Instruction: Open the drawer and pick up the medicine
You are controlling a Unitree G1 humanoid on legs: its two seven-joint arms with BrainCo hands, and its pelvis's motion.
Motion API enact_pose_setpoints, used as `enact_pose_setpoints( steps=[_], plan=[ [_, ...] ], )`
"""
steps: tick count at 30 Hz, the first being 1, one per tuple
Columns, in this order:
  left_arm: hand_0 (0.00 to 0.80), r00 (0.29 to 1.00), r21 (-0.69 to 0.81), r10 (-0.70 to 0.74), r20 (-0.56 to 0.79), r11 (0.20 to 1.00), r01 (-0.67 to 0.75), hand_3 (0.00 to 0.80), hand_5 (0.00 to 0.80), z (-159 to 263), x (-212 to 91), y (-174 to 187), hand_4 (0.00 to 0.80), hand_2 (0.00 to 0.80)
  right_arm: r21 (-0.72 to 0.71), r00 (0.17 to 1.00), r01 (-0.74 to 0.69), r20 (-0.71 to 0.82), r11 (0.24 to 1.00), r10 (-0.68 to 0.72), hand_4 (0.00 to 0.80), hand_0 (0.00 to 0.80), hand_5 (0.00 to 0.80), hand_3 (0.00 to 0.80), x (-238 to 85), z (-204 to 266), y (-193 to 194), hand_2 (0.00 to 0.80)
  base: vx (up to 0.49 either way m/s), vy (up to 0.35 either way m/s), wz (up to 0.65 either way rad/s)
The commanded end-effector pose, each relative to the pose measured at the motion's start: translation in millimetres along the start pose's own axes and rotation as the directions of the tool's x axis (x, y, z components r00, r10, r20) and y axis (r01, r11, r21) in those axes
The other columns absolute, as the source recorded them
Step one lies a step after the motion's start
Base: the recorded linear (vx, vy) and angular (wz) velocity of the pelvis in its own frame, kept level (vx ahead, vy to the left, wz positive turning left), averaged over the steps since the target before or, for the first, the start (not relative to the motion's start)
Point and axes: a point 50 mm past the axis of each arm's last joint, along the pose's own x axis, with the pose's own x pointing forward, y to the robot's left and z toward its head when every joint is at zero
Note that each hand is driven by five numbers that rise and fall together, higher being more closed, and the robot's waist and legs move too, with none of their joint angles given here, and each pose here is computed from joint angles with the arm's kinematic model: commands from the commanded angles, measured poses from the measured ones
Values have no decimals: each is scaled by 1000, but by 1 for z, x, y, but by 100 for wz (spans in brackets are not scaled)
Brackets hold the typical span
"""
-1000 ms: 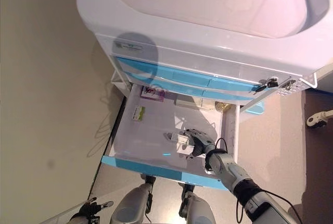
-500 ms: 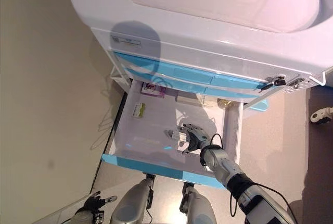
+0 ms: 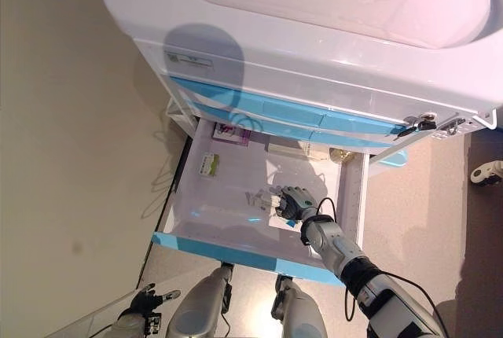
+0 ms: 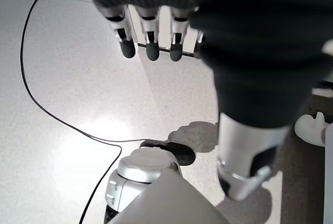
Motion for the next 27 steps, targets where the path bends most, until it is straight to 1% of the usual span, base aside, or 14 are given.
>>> enact_pose_setpoints(
  steps=[1,6,8,9,11,12,13,19,20,23,24,25,26,27],
  plan=[
    [0,1000,-15,15,-10,1000,-15,0,0,-4,-1,-4,0,0,-27,997,64,52,998,-62,800,800,800,800,-2,9,-6,800,0,0,0],
    [0,999,-15,29,-21,999,-30,0,0,-6,-1,2,0,0,-19,993,97,73,995,-95,800,800,800,800,-2,10,-16,800,0,0,0],
    [0,999,-21,37,-29,999,-37,0,0,-8,-1,7,0,0,40,984,112,132,993,-116,800,800,800,800,-3,19,-29,800,0,0,0],
    [0,999,-21,36,-29,999,-37,0,0,-8,-1,7,0,0,40,985,111,131,993,-115,800,800,800,800,-3,19,-29,800,10,-25,-5],
    [0,998,-23,40,-41,999,-41,0,0,-11,-1,12,0,0,62,971,119,199,991,-129,800,800,800,800,-7,27,-44,800,14,-32,-7],
    [0,998,-23,40,-41,999,-41,0,0,-11,-1,12,0,0,62,972,118,199,991,-128,800,800,800,800,-7,27,-44,800,17,-43,-7],
    [0,998,-33,44,-50,998,-45,0,0,-13,-1,16,0,0,92,963,123,230,988,-141,800,800,800,800,-11,30,-55,800,10,-22,-6],
    [0,994,-30,45,-100,998,-48,0,0,-26,-4,26,0,0,182,934,104,320,978,-159,800,800,800,800,-25,39,-80,800,39,-40,-6],
    [0,993,-33,51,-106,998,-54,0,0,-28,-4,29,0,0,211,927,91,338,973,-160,800,800,800,800,-28,41,-84,800,33,-43,-4],
    [0,992,-28,44,-122,998,-48,0,0,-31,-5,32,0,0,224,919,39,374,974,-123,800,800,800,800,-32,45,-89,800,26,-19,-1],
    [0,990,-26,45,-133,998,-49,0,0,-34,-6,35,0,0,276,909,7,400,961,-121,800,800,800,800,-36,48,-95,800,48,-33,0],
    [0,990,-26,44,-133,999,-48,0,0,-34,-6,35,0,0,277,909,6,399,961,-120,800,800,800,800,-37,48,-95,800,59,-41,3],
    [0,988,-23,41,-150,999,-45,0,0,-38,-7,38,0,0,319,891,-59,445,946,-94,800,800,800,800,-41,53,-100,800,31,-20,4],
    [0,988,-22,40,-150,999,-44,0,0,-39,-7,38,0,0,320,891,-61,444,946,-93,800,800,800,800,-42,52,-101,800,70,-32,8]
  ],
)
